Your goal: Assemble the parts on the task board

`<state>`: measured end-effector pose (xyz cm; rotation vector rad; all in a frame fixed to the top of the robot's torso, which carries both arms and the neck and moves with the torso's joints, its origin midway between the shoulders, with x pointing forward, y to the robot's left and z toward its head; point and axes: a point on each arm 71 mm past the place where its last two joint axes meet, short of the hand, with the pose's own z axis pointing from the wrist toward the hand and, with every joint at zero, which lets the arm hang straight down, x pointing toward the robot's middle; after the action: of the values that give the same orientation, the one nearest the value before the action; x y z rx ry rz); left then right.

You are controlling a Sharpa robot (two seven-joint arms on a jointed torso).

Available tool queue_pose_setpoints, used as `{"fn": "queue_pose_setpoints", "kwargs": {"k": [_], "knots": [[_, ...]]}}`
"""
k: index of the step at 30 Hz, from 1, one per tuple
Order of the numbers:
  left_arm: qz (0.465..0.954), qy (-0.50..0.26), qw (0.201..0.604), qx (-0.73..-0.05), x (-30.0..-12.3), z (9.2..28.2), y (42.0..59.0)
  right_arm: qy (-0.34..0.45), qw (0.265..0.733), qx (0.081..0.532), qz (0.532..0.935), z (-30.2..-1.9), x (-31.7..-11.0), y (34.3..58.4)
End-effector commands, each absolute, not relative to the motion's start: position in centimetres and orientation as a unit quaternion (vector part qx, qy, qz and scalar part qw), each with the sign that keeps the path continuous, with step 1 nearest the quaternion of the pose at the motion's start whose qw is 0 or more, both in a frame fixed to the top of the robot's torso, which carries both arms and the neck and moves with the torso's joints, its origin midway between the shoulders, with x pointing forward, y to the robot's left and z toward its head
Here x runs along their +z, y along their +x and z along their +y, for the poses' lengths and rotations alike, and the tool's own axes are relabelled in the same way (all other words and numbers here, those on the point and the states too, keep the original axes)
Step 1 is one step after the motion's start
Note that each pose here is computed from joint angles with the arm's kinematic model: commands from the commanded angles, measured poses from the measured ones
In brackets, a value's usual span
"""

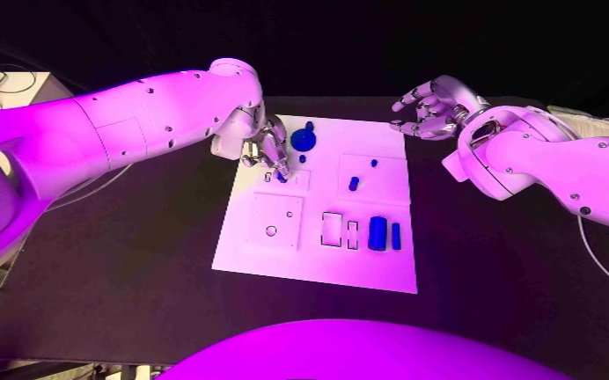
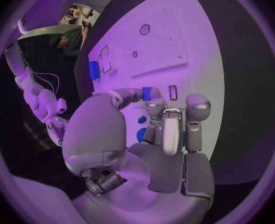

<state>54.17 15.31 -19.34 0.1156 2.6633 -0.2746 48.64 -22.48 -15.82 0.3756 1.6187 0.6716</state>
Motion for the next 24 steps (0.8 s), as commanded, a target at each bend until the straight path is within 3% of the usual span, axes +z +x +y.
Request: {"fn": "queue_pose_setpoints", "kwargs": {"k": [1, 24], "knots": [[0.968, 0.055, 0.228, -0.087, -19.45, 15.44, 54.16, 0.157, 0.622, 0.294, 0.709, -22.37, -15.89, 48.6], [0.968, 0.051, 0.228, -0.09, -19.57, 15.22, 54.23, 0.158, 0.622, 0.294, 0.709, -22.39, -15.91, 48.58]]}}
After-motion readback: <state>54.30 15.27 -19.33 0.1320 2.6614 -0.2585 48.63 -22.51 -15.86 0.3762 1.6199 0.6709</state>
